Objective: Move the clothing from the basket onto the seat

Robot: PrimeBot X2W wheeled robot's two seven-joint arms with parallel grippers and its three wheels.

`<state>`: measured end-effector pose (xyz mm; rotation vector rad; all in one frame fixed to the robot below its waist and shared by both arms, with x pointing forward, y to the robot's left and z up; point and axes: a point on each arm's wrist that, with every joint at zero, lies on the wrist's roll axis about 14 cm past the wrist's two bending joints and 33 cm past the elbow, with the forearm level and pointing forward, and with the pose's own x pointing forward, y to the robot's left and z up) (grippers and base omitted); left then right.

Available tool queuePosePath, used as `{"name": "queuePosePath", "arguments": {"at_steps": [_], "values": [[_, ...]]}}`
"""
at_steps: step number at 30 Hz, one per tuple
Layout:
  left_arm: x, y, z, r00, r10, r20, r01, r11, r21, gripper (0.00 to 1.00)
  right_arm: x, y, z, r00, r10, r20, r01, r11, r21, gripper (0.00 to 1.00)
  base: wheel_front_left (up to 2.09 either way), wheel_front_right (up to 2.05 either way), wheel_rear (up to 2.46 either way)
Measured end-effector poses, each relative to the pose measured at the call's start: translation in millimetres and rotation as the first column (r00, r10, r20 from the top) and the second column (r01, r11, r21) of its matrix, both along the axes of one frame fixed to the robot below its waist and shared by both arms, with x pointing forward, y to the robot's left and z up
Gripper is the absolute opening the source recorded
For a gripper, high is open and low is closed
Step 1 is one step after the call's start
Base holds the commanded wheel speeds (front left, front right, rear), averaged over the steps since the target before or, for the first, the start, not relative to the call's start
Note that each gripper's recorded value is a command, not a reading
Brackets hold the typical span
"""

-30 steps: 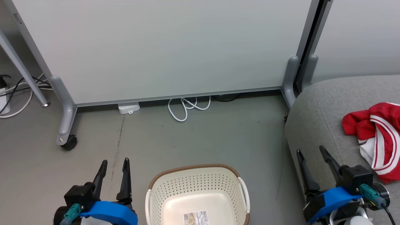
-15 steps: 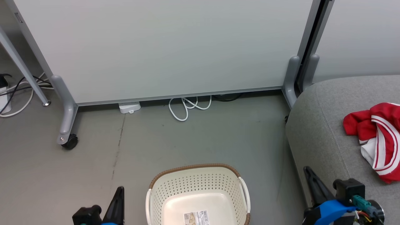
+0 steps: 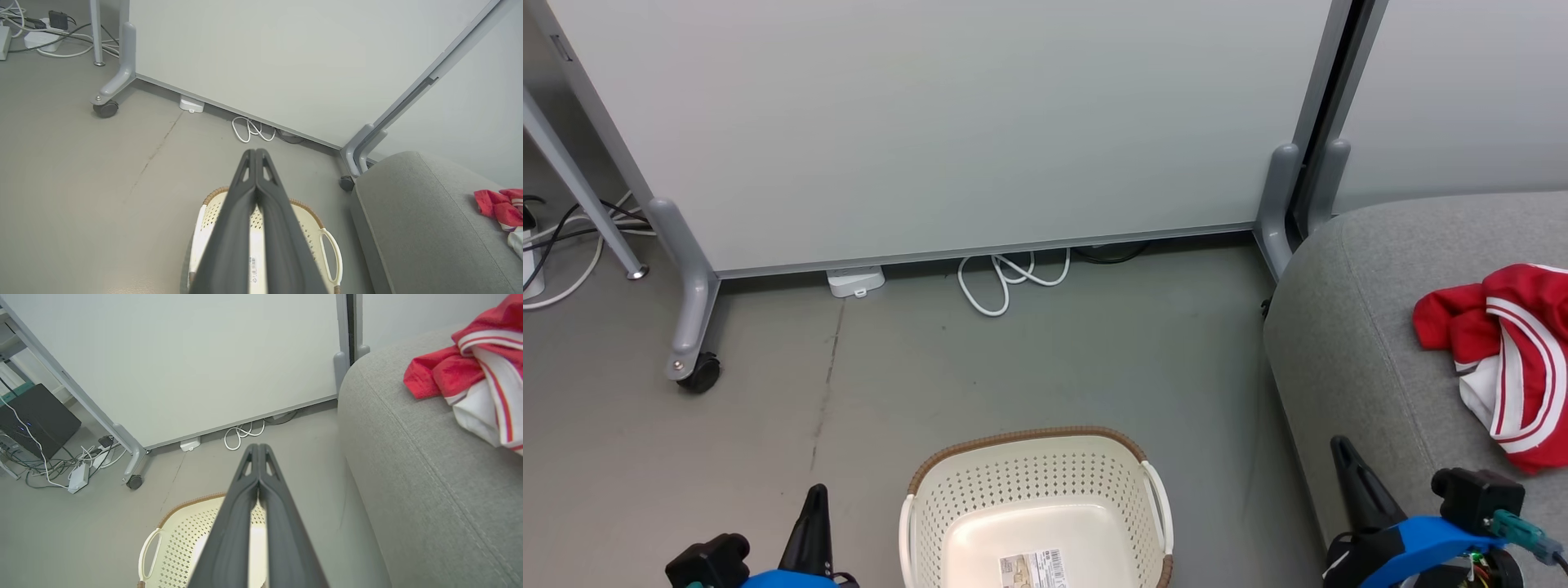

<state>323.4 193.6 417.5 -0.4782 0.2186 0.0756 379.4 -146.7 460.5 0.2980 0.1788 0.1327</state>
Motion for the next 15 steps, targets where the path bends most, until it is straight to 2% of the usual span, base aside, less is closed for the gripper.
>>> {"name": "queuePosePath", "arguments": {"at_steps": [5, 15], "values": [[5, 4, 5, 0.999, 0.041, 0.006, -0.041, 0.994, -0.102, 0.0, 1, -5, 2, 0.999, -0.039, -0.017, 0.04, 0.992, 0.122, 0.0, 0.0, 0.0, 0.0], [14, 7, 15, 0.996, 0.086, 0.02, -0.079, 0.968, -0.237, 0.0, 1, -11, 5, 0.996, -0.08, -0.04, 0.088, 0.958, 0.274, 0.0, 0.0, 0.0, 0.0]]}}
